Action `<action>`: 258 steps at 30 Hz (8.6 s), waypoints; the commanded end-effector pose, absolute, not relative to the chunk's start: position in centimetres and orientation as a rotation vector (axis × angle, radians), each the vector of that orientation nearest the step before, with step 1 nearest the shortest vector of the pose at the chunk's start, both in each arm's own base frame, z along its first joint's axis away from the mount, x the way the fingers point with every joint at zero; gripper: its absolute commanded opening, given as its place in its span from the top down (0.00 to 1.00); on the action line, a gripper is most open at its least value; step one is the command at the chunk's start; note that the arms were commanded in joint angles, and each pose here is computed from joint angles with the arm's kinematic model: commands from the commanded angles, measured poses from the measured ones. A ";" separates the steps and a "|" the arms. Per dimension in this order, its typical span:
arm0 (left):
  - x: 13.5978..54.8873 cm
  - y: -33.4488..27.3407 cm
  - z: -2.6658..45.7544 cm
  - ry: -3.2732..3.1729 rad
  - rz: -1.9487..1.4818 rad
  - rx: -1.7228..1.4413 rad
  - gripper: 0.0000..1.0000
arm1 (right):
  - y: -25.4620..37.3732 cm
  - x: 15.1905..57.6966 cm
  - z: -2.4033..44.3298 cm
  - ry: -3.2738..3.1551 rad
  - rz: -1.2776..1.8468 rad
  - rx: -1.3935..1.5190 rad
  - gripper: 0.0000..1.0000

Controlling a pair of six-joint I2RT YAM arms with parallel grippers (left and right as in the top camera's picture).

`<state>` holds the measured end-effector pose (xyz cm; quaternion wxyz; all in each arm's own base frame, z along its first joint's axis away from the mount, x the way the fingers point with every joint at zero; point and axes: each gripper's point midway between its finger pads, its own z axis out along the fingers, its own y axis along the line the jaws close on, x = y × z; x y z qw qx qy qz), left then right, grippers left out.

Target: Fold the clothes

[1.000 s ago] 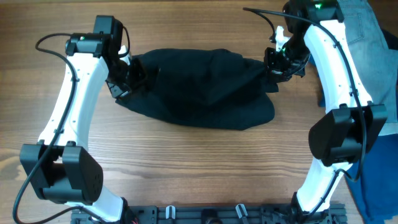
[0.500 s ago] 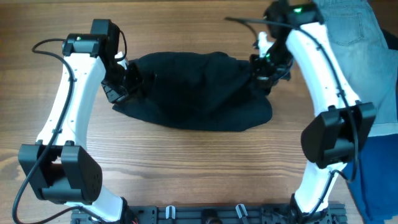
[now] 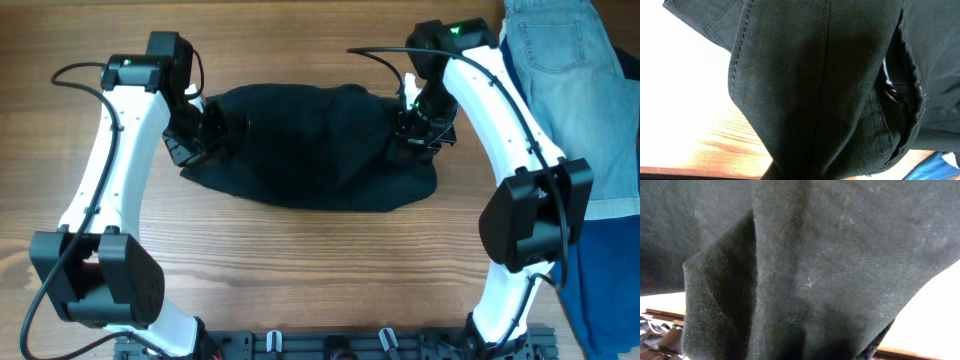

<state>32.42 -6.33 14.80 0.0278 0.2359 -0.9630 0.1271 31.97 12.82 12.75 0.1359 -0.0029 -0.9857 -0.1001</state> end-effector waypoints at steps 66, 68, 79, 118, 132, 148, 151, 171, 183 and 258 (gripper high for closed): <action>39.0 -2.7 9.2 -3.093 0.342 0.829 0.55 | 11.5 39.7 12.6 -3.137 -0.439 -0.145 0.00; 38.5 -2.8 6.3 -3.014 0.311 0.811 0.51 | 11.4 39.0 12.6 -3.117 -0.426 -0.109 0.00; 38.1 -3.4 0.0 -2.867 0.342 0.781 0.23 | 11.3 38.4 12.6 -3.095 -0.414 -0.070 0.00; 46.6 -0.9 9.3 -3.331 0.630 0.777 0.27 | 12.6 37.7 13.0 -3.058 -0.542 0.077 0.00; 44.3 3.9 4.7 -3.385 0.140 0.178 0.12 | 15.5 35.6 14.6 -2.923 -0.849 0.346 0.00; 43.4 -2.1 0.9 -3.264 0.366 -0.007 0.12 | 15.7 35.4 14.8 -2.910 -0.865 0.312 0.00; 43.2 -3.8 0.4 -3.250 0.368 -0.069 0.08 | 15.7 35.4 14.8 -2.911 -0.864 0.314 0.00; 44.1 -2.8 2.4 -3.309 0.248 0.181 0.96 | 15.7 35.5 14.8 -2.912 -0.864 0.299 0.00; 42.5 1.8 1.8 -3.199 0.116 0.609 0.96 | 15.5 35.6 14.0 -2.904 -0.830 0.247 0.20; 40.0 -9.2 6.4 -3.131 0.423 0.511 0.88 | 17.3 43.6 4.9 -2.749 -1.393 0.143 0.96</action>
